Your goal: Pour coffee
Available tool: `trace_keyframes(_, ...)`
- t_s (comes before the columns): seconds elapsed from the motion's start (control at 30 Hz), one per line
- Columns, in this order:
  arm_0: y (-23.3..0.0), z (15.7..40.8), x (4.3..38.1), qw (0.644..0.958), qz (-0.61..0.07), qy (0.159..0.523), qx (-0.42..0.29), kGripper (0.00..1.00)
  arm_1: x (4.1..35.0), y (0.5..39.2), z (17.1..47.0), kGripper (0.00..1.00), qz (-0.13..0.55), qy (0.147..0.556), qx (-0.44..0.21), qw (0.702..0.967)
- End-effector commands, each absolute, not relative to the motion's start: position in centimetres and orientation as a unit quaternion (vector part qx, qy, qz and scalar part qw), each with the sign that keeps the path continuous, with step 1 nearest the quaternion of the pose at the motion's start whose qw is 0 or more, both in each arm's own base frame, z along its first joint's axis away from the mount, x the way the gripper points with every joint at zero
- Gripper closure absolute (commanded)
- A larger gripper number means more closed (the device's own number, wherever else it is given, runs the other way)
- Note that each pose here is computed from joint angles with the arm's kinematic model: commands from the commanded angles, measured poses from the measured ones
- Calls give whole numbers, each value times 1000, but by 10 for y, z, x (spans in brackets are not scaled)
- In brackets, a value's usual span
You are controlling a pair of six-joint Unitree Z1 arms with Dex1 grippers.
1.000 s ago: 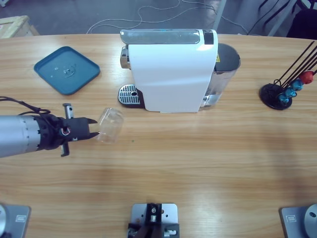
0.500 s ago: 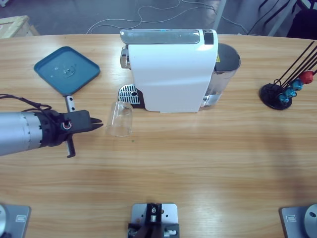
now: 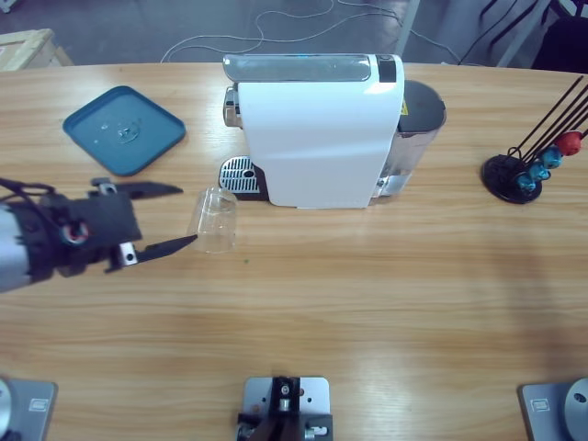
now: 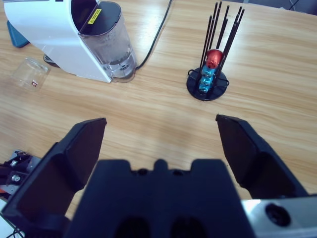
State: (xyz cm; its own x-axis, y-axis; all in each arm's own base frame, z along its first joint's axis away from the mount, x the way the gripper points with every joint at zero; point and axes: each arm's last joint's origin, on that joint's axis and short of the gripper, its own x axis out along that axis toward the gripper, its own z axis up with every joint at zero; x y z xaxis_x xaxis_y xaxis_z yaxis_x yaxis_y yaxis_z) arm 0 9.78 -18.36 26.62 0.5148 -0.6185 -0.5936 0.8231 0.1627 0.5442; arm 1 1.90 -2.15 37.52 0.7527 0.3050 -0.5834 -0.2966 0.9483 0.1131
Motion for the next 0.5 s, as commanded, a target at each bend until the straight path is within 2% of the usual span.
trace_keyframes(0.03, -162, 279, 102, 678, -507, 102, 522, 7, 14, -30, 365, 0, 173, 312, 6, 934)
trace_keyframes(0.1, -173, 273, 118, 608, -483, 116, 619, 4, 14, -31, 363, 0, 172, 312, 6, 934)
trace_keyframes(0.17, -186, 261, 125, 591, -469, 132, 643, 4, 13, -31, 361, 0, 172, 312, 6, 934)
trace_keyframes(0.33, -216, 225, 115, 615, -448, 210, 614, 4, 10, -39, 356, 0, 174, 305, 19, 936)
trace_keyframes(0.5, -245, 205, 101, 671, -367, 203, 612, 4, 13, -31, 355, 0, 172, 314, 8, 934)
